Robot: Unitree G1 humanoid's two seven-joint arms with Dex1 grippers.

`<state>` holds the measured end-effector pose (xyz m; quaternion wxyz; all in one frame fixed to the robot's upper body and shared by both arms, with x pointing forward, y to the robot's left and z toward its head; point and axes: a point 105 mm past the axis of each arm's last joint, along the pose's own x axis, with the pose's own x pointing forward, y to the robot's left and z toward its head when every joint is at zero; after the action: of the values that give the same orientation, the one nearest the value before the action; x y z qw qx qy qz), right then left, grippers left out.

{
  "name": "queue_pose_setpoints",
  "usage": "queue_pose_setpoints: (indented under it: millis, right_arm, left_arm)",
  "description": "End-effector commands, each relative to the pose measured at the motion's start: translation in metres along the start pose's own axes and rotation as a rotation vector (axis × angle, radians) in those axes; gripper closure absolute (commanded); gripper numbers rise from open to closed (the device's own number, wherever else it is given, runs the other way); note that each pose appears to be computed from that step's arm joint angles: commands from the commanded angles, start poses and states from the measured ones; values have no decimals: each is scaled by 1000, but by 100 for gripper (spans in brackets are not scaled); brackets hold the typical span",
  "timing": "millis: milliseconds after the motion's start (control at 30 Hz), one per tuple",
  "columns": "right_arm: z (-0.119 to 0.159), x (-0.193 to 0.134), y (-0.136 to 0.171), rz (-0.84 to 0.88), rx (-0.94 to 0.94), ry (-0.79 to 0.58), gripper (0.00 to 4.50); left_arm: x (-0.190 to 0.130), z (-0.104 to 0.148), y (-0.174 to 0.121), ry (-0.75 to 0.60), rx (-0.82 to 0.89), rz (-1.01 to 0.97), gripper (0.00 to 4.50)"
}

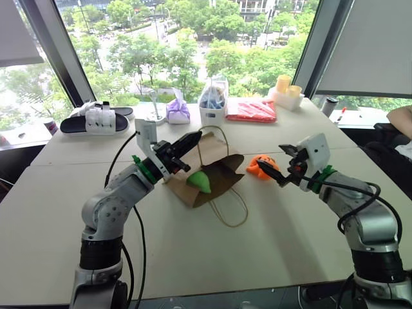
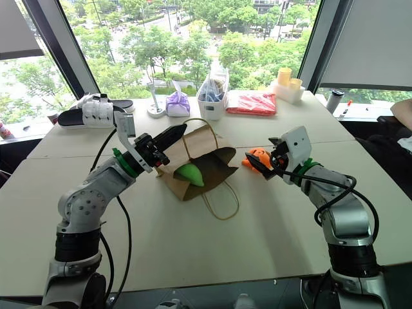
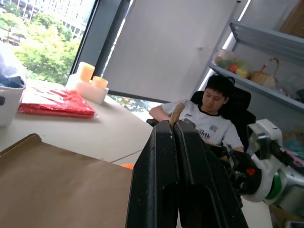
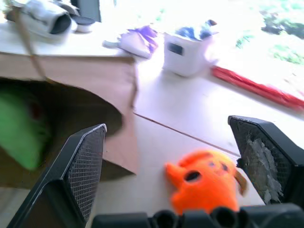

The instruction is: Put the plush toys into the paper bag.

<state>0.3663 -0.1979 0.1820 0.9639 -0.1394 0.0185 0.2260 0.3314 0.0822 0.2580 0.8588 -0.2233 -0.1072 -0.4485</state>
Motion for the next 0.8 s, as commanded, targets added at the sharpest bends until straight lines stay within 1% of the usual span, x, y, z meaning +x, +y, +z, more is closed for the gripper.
queue_pose_setpoints:
  millis: [33, 133, 233, 367, 400, 433, 467, 533, 567, 600, 700, 767, 800]
  right_arm:
    - [-7, 18, -7, -7, -40, 5, 4]
    - [-29, 40, -10, -19, -36, 57, 4]
    - [-43, 56, -13, -54, -77, 94, 4]
    - [-49, 68, -13, -74, -138, 103, 4]
    - [-47, 70, -13, -80, -138, 95, 53]
    - [-46, 72, -14, -85, -135, 88, 74]
    - [-45, 74, -14, -86, -141, 83, 128]
    - [-44, 75, -16, -92, -152, 82, 209]
    - [-44, 74, -17, -94, -154, 83, 259]
    - [-44, 74, -19, -96, -154, 82, 319]
    - [-41, 69, -21, -96, -165, 76, 410]
    - [-34, 60, -22, -84, -159, 57, 410]
    - [-25, 50, -23, -78, -165, 31, 410]
  left_arm:
    - [2, 10, -6, -32, 36, -24, 450]
    - [2, 10, -7, -34, 41, -23, 450]
    - [1, 8, -9, -25, 56, -21, 450]
    - [0, 9, -10, -31, 64, -10, 450]
    - [0, 10, -10, -32, 66, -7, 450]
    - [0, 10, -10, -33, 67, -5, 450]
    - [0, 10, -10, -33, 68, -4, 450]
    - [0, 11, -9, -31, 70, -1, 450]
    - [0, 11, -9, -31, 69, 0, 450]
    - [0, 11, -8, -31, 68, 2, 450]
    - [0, 10, -7, -28, 65, 2, 450]
    - [0, 10, -6, -24, 65, 1, 450]
    - [0, 10, -5, -24, 65, 1, 450]
